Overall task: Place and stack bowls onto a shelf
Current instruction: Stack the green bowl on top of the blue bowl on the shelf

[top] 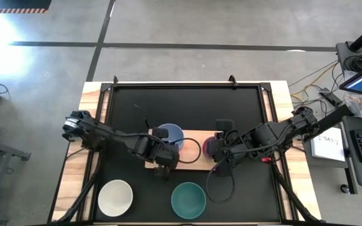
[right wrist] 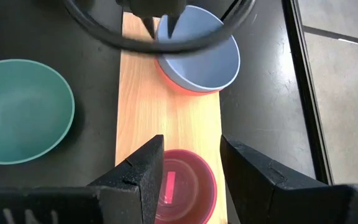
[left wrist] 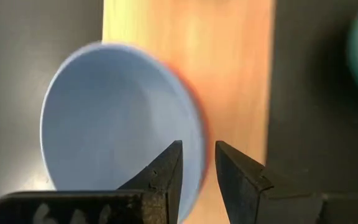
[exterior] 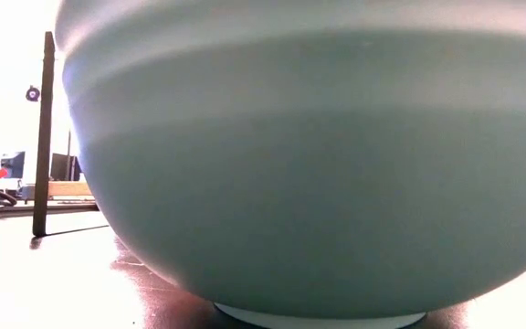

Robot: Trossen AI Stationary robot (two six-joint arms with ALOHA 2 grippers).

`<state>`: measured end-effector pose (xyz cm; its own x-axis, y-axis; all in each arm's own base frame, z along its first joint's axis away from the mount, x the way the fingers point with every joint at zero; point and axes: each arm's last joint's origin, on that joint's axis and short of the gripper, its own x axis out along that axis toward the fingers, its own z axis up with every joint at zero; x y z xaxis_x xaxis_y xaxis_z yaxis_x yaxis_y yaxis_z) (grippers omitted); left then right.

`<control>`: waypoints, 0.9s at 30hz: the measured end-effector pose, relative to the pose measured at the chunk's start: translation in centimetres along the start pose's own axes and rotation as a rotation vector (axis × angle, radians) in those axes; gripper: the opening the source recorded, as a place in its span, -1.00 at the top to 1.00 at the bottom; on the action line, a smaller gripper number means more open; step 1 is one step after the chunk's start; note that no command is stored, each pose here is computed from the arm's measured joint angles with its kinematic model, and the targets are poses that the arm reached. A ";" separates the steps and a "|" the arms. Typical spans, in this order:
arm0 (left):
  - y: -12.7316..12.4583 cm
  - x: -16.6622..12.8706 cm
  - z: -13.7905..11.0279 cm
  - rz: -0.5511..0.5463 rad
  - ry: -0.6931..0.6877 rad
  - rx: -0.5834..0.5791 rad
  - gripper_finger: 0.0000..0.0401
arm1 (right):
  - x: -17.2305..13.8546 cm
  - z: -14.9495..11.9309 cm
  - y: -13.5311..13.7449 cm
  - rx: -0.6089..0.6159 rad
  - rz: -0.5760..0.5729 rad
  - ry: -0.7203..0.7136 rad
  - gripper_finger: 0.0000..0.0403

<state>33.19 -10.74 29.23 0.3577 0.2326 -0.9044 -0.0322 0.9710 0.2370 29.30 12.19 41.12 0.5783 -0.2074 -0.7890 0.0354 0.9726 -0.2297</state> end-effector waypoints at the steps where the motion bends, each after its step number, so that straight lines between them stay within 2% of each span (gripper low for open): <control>1: -0.2 -0.4 0.2 -0.015 -0.014 0.000 0.61 | 0.0 0.0 0.0 0.000 0.000 0.000 0.26; 7: -3.3 -2.6 0.6 -0.105 -0.145 0.015 0.61 | 0.0 0.0 0.0 0.019 0.001 0.001 0.26; 15: -9.9 -4.0 -1.3 -0.221 -0.300 0.280 0.61 | 0.5 -0.3 0.3 0.067 0.003 0.023 0.26; 20: -12.8 -3.0 -1.9 -0.295 -0.389 0.321 0.61 | 1.2 -0.9 1.0 0.129 0.031 0.068 0.26; 24: -13.9 -1.7 -1.9 -0.342 -0.380 0.322 0.61 | 1.7 -1.6 2.0 0.129 0.045 0.101 0.26; 27: -14.8 -0.3 -2.1 -0.420 -0.316 0.339 0.61 | 1.8 -1.9 2.6 0.125 0.048 0.111 0.26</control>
<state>31.57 -25.11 25.27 0.5357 -0.2428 -0.8088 0.4507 0.8922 0.0307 28.83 14.18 38.02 0.4886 -0.1636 -0.8570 0.1146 0.9858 -0.1228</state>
